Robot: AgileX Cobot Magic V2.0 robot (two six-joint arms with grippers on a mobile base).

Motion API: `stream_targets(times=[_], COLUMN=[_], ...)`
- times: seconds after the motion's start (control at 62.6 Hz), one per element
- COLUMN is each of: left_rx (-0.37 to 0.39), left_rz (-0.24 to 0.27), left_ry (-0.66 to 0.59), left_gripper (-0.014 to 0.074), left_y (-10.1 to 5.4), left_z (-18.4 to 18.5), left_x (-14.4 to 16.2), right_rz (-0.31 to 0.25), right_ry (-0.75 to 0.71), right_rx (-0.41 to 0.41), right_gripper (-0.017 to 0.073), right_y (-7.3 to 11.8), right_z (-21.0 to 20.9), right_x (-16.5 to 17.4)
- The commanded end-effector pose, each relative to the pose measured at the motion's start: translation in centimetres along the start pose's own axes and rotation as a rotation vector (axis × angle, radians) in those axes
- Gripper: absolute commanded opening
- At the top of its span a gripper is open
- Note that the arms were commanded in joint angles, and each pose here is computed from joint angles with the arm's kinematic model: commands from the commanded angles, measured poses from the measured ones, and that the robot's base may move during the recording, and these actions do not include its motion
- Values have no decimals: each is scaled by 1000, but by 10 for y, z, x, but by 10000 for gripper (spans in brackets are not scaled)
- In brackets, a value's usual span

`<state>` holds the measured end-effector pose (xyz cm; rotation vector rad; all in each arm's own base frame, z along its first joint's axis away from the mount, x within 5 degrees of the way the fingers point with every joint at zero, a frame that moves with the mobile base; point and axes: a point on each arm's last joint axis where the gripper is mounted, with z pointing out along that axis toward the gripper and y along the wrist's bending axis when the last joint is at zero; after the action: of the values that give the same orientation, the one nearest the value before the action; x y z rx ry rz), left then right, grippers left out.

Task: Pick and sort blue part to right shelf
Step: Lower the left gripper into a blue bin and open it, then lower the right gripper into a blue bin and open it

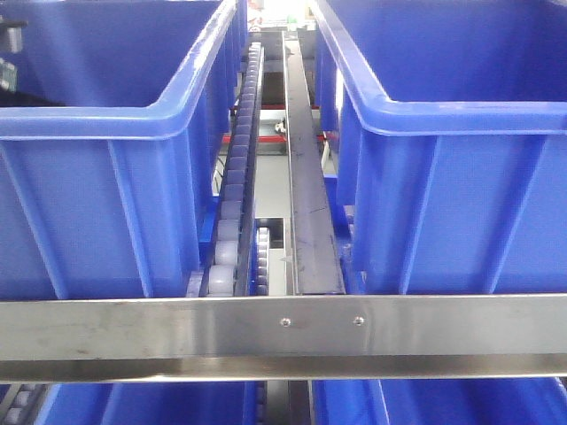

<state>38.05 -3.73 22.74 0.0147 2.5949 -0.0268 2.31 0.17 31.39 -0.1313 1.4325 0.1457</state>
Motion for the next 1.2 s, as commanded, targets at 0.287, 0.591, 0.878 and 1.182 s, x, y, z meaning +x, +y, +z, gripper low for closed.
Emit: stream_targets(times=[0.287,0.591,0.878,1.182], left_rx=[16,36,47,42], left_rz=[12,7,6,28], left_ry=[-256,-481,-647,-788], left_gripper=[658,449,185,123], left_y=[3,10,18,24], left_z=[-125,-212,-263,-286], left_x=[-19,44,113,168], right_rz=[-18,-18,-21,-20], right_ry=[-75,30,178,505], right_rx=[-2,8,14,37], right_gripper=[290,290,290,290], right_y=[0,-1,-1,0], right_z=[0,1,28,123], right_x=[-15,-5,-22,-81])
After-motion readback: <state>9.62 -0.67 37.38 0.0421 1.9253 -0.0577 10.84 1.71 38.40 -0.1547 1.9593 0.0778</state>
